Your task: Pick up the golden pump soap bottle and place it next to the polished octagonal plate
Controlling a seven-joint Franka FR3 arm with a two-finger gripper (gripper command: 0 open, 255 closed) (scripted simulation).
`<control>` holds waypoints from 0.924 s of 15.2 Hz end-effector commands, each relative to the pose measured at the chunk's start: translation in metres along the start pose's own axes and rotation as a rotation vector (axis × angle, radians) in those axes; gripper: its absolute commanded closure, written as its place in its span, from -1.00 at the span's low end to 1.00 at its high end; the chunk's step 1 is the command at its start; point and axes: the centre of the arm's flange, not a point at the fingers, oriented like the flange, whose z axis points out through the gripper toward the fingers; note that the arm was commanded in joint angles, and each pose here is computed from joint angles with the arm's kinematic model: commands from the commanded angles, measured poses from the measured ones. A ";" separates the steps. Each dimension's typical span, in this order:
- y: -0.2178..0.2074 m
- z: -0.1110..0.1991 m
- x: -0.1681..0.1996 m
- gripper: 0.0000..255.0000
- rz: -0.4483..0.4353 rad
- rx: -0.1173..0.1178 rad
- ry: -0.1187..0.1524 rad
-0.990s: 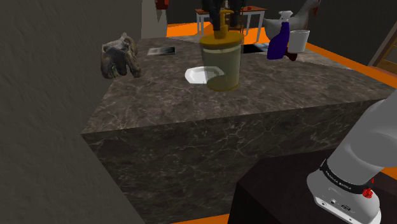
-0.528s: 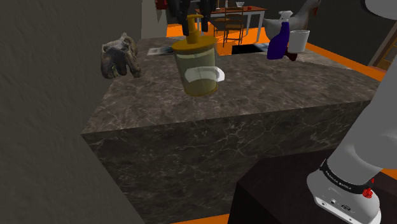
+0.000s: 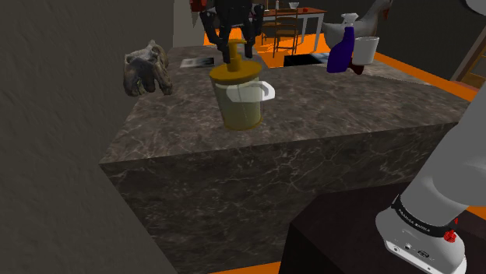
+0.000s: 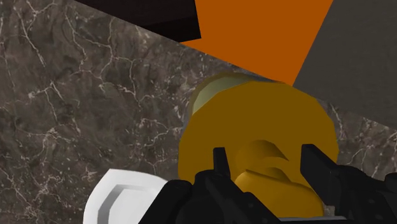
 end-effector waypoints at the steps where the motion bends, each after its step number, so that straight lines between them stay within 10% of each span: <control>1: 0.000 0.010 0.000 1.00 0.000 0.001 0.001; 13: 0.000 0.033 0.002 1.00 0.000 0.001 0.001; 14: 0.000 0.033 0.002 -1.00 0.000 0.001 0.001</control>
